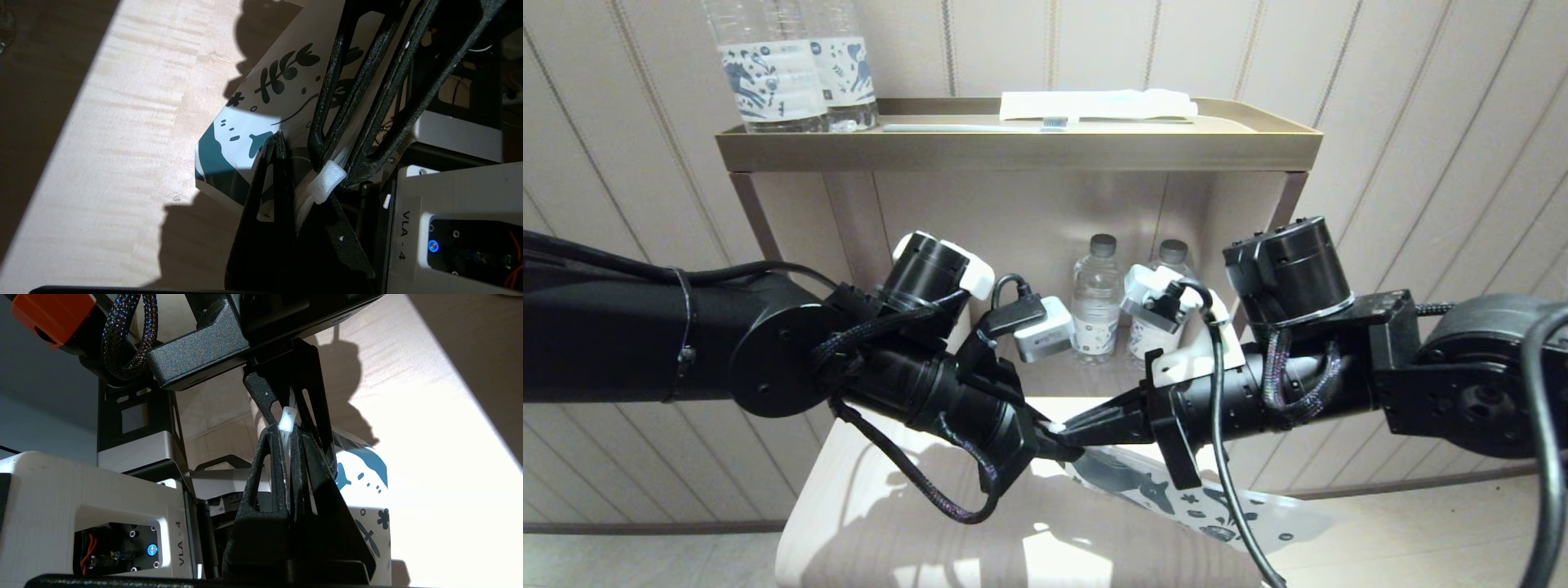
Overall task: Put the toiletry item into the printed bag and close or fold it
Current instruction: Close the strorage bag and place it on the desk
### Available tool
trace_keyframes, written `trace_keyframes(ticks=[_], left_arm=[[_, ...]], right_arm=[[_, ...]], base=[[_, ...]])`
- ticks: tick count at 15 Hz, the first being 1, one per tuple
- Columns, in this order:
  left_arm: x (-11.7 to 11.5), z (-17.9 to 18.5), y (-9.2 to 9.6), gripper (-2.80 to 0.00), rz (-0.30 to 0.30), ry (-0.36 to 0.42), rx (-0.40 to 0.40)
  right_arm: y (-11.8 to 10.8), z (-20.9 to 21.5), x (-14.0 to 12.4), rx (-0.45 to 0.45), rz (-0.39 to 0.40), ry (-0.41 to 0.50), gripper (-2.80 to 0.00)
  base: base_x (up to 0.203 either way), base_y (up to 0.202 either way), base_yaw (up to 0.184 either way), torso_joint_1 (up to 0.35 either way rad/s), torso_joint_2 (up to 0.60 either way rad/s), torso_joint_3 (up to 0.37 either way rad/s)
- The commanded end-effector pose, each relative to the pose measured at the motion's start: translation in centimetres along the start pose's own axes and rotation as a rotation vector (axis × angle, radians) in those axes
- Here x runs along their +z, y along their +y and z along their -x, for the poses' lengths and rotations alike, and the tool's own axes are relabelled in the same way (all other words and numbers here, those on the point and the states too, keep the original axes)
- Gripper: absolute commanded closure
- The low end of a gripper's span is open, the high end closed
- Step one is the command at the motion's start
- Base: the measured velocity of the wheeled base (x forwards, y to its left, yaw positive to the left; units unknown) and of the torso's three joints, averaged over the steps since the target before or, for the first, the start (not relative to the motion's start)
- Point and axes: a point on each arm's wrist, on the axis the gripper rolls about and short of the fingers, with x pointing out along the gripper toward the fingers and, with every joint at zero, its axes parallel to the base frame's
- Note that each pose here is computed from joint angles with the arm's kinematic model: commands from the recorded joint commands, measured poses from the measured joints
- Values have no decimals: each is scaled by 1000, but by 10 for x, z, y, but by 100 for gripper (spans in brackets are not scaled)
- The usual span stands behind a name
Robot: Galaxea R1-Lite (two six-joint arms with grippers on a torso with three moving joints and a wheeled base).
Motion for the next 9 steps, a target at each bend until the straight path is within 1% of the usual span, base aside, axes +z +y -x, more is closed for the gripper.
trace_keyframes(ticks=[1,6,9], left_arm=[[-1,-1,0,0,2,2,-4],[-4,-2,1,0,9,12,-7],[-5,3,6,0,16,3,10]], right_arm=[[0,0,0,5,4,-2,0],[2,8,1,-12,9,-13,0],[5,13,2,-18,30,-20,0]], base=[[0,0,0,0,0,0],[0,0,0,0,0,0],[0,0,0,0,0,0]])
